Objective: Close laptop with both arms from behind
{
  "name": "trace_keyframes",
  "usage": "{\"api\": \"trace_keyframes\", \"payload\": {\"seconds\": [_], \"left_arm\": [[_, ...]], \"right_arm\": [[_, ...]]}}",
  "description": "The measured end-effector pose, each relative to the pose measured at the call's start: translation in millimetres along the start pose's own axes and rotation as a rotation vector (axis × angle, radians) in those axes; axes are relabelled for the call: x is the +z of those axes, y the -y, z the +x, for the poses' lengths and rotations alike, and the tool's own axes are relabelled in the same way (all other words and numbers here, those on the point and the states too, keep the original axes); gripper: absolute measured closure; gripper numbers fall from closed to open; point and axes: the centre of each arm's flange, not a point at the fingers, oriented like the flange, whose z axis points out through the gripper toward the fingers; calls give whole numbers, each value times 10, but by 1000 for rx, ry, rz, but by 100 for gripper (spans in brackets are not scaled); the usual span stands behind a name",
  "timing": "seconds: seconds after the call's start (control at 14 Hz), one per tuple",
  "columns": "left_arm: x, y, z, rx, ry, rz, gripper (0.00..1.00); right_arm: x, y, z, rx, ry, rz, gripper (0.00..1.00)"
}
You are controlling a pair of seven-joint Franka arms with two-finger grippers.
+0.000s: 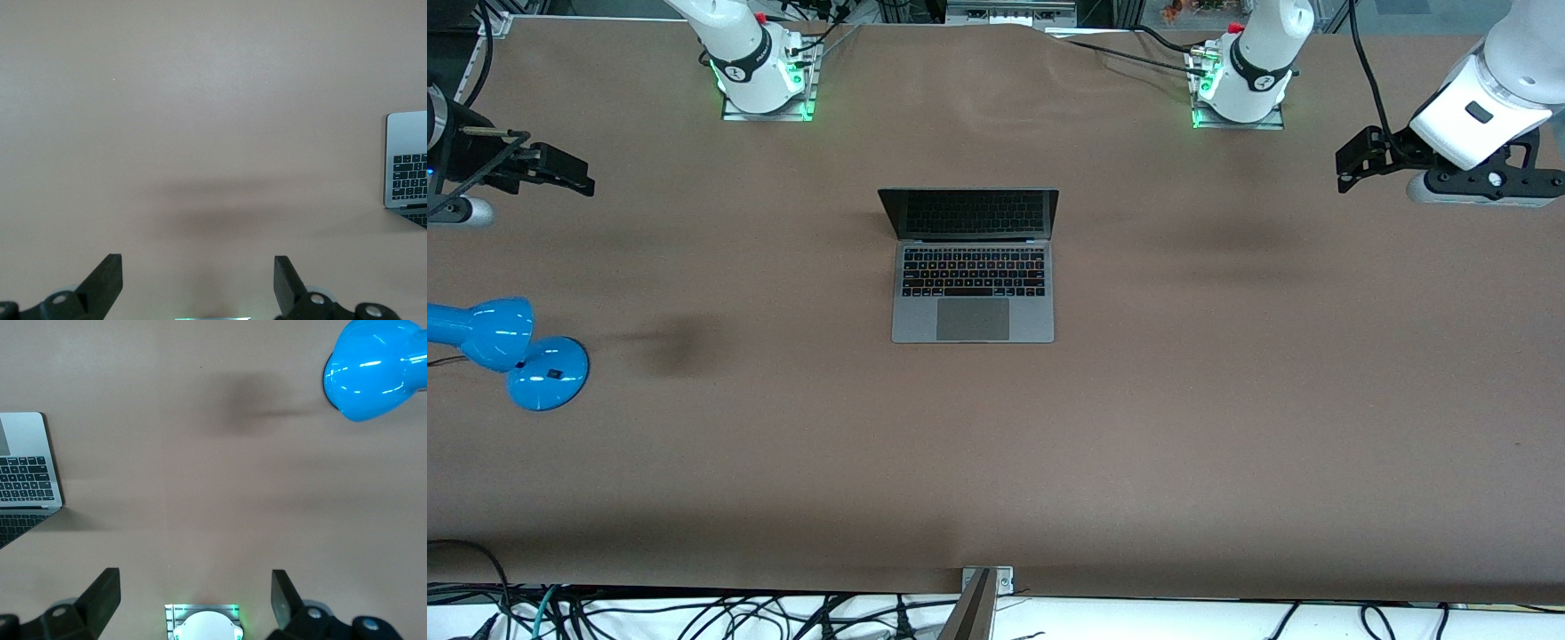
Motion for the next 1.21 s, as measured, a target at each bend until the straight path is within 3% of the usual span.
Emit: {"api": "trace_keyframes", "payload": {"seconds": [0.86,1.21], "left_arm": [[15,-95,-3,-2,6,3,0],[12,-523,-61,-3,8,16,0]], "right_arm": [[0,0,0,0,0,0,0],[0,0,0,0,0,0,0]]}}
